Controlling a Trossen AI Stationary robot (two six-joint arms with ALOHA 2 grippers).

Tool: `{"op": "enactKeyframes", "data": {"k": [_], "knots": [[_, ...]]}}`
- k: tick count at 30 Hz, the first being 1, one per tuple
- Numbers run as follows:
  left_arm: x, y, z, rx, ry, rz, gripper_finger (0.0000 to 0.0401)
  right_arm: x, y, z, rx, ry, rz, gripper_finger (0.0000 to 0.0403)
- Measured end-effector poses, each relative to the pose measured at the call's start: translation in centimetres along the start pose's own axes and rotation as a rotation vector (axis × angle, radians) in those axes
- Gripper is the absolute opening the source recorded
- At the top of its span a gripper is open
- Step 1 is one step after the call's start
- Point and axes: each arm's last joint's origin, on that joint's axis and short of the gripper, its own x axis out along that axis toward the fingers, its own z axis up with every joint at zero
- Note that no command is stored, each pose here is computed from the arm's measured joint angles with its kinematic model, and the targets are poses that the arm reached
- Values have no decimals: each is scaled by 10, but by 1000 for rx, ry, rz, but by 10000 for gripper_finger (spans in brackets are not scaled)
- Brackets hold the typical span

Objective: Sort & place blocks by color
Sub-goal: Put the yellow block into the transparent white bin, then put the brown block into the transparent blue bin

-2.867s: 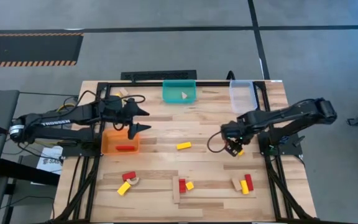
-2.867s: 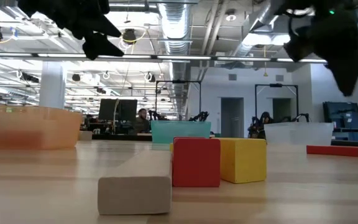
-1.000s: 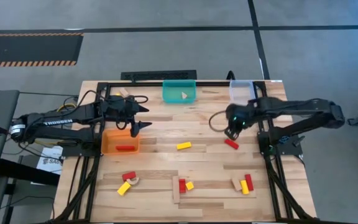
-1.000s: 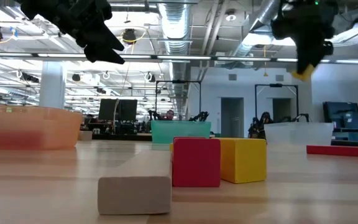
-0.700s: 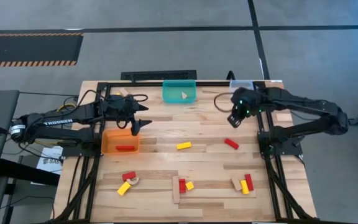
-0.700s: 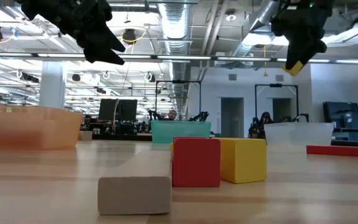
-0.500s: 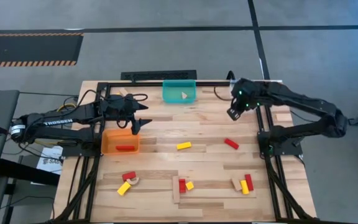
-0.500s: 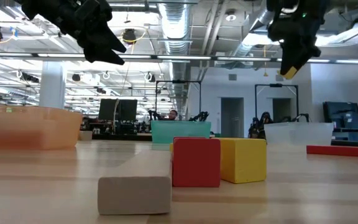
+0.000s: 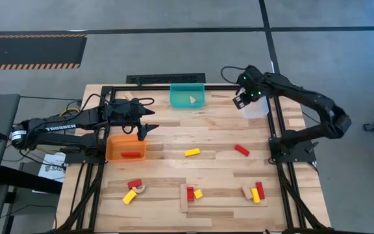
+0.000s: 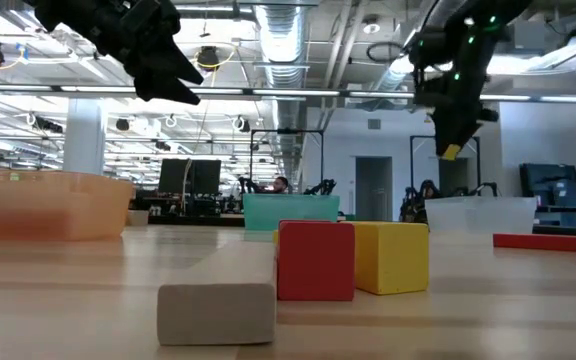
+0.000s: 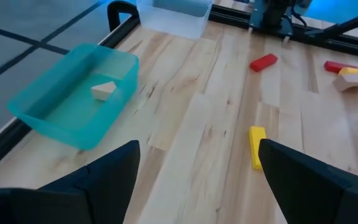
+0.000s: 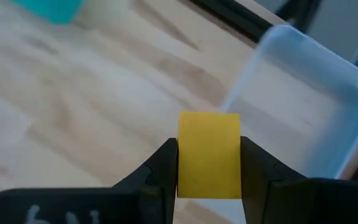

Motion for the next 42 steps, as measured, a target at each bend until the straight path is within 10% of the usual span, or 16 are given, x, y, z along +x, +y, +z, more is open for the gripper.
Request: {"op": "enactKeyframes", "data": {"k": [14,23,33,42], "knots": [[0,0,-1,-90,13,-1,316,70,-51,15,195,192,-262,145],[0,0,-1,-114,14,-2,316,87,-59,13,183,263,-275,250],[0,0,-1,-55,14,-5,316,52,-48,6,192,235,-187,296],[0,-2,-1,165,11,-62,316,-10,20,-26,136,173,2,295]]}}
